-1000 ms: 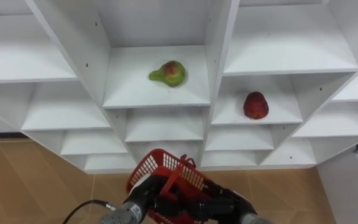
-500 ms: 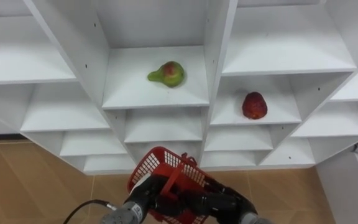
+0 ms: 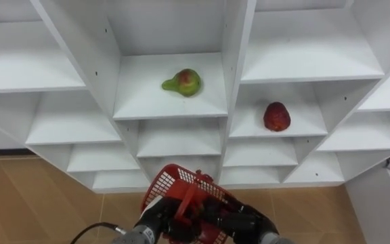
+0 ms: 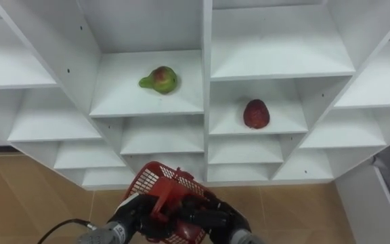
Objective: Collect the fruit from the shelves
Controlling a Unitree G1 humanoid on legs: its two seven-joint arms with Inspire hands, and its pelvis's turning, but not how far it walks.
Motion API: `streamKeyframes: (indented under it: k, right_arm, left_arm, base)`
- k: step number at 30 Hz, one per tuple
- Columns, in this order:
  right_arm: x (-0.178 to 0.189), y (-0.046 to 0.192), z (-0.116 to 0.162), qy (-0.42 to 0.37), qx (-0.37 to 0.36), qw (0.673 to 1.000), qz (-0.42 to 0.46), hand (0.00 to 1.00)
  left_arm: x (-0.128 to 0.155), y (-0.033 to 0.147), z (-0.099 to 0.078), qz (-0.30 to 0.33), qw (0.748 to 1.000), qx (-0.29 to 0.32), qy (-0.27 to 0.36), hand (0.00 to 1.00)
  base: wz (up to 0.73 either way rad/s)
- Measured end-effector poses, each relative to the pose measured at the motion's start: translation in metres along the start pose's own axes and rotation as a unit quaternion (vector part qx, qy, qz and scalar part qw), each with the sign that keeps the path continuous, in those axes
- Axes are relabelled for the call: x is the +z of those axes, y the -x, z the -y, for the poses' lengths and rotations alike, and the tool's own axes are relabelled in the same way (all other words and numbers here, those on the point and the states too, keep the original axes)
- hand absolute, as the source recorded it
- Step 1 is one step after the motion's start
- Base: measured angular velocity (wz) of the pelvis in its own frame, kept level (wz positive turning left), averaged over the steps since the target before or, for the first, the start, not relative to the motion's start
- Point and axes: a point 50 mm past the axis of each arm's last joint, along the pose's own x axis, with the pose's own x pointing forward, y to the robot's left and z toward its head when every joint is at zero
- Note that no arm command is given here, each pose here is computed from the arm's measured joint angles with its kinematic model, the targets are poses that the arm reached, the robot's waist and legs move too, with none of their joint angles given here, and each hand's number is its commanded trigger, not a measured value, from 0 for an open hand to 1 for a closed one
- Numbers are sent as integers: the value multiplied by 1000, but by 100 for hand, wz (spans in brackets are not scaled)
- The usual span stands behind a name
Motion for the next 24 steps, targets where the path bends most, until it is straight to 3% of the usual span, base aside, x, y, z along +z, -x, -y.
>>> streamKeyframes:
  k: [10,24]
  right_arm:
    - [-4,3,4,6,1,1000,-9,0]
    - [-11,11,11,26,14,999,-15,0]
  left_arm:
    - [-12,4,-12,-36,999,15,-1,100]
    - [-17,7,-23,-41,998,45,17,100]
  base:
    - [0]
    - [-1]
